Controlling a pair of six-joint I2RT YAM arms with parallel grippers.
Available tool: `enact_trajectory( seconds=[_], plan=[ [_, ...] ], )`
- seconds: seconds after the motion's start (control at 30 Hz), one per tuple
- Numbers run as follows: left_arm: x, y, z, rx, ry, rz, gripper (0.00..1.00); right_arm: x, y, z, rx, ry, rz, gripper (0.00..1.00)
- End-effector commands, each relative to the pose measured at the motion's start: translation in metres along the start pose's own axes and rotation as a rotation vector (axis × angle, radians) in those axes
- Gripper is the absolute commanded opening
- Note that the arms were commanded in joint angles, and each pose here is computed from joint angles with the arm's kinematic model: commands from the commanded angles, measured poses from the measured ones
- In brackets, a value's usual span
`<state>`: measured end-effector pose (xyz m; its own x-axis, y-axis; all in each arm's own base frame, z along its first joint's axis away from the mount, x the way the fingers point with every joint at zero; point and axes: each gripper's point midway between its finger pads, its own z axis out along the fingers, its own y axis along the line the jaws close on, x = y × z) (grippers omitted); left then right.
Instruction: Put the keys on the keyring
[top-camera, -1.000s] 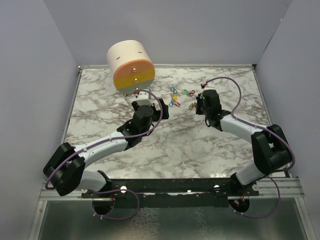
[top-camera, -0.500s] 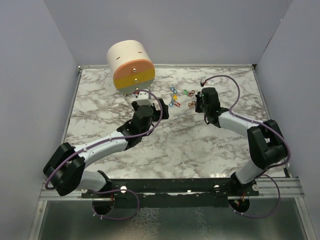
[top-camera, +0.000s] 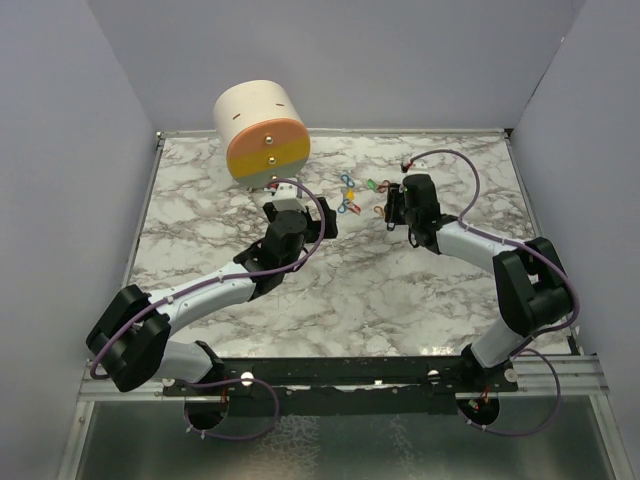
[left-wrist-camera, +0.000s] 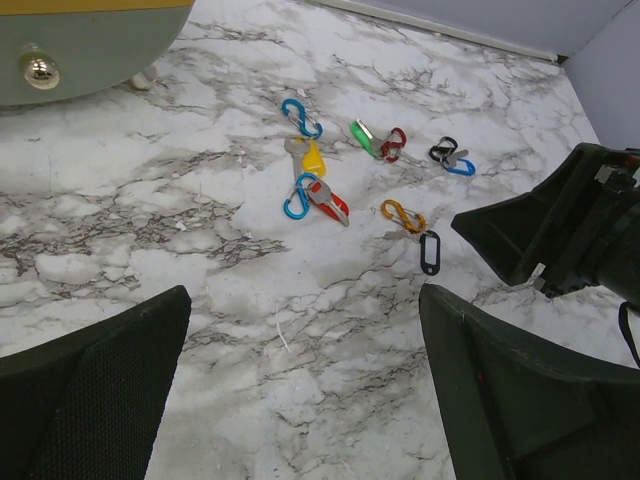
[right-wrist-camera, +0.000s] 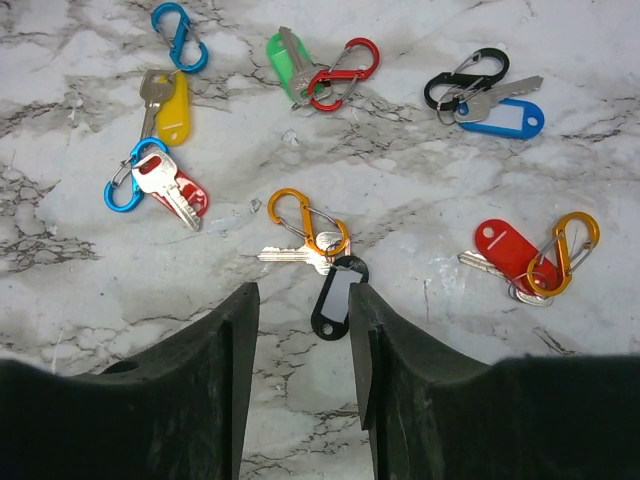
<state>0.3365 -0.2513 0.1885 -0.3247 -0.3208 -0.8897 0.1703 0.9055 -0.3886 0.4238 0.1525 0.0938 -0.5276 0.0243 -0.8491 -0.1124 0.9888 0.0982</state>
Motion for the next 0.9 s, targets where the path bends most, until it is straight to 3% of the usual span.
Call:
enact_trajectory(
  seconds=[0.0, 0.27, 0.4, 0.53, 0.63, 0.73, 0.87],
  plan=[
    [-0.009, 0.001, -0.004, -0.002, -0.020, 0.005, 0.99, -0.008, 0.001, -0.005, -0.008, -0.018, 0.018, 0.44],
    [-0.018, -0.002, -0.005, -0.004, -0.009, 0.040, 0.99, -0.010, 0.011, -0.052, -0.122, -0.069, 0.050, 0.51],
    [-0.024, -0.005, -0.010, 0.013, -0.025, 0.027, 0.99, -0.002, 0.028, -0.086, -0.224, -0.070, 0.096, 0.65],
    [-0.032, -0.004, -0.018, 0.019, -0.040, 0.013, 0.99, 0.017, 0.039, -0.119, -0.258, -0.094, 0.138, 0.68],
    [-0.033, -0.002, -0.023, 0.017, -0.039, 0.012, 0.99, 0.019, 0.037, -0.139, -0.276, -0.124, 0.167, 0.75],
    [-0.031, 0.001, -0.027, 0.011, -0.020, 0.023, 0.99, 0.021, 0.042, -0.151, -0.325, -0.117, 0.165, 0.76],
    [-0.024, 0.007, -0.033, 0.007, 0.003, 0.032, 0.99, 0.035, 0.059, -0.162, -0.434, -0.093, 0.153, 0.84]
  ],
)
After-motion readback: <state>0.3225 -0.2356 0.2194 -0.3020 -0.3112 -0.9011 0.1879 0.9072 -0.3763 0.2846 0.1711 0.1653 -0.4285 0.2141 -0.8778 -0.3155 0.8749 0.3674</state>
